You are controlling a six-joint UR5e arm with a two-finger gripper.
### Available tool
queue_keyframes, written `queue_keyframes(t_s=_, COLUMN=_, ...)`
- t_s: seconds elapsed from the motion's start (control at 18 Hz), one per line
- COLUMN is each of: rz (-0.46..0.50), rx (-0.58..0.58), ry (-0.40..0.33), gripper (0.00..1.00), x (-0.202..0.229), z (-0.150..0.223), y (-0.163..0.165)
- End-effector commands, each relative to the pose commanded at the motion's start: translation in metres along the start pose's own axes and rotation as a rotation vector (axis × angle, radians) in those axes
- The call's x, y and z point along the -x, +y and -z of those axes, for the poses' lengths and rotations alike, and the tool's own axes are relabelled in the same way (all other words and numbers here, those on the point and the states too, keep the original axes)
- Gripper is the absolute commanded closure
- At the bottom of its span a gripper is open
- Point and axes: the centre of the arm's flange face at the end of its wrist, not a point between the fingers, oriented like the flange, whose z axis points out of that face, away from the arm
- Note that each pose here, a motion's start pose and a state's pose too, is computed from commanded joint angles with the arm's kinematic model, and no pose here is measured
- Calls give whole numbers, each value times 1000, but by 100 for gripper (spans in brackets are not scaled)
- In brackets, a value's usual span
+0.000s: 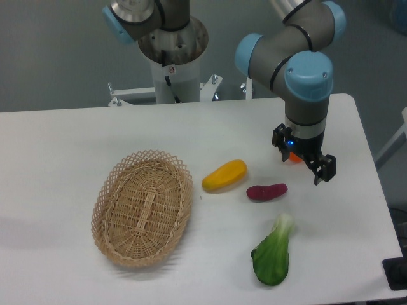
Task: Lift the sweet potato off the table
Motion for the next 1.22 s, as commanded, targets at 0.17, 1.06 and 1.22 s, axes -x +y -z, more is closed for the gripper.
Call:
queue_keyframes(t_s=0.17, rz=-9, rx=2, ry=24, gripper=0, x=-7, z=-27, y=-3)
queue_keyframes(t_s=1.06, rz=-57, rx=-2, ry=32, gripper=0, x=-40, z=-116, y=-24)
queue_keyframes(t_s=1.22, rz=-61, rx=-4, ry=30, gripper=0, x=-44, z=-120, y=-33)
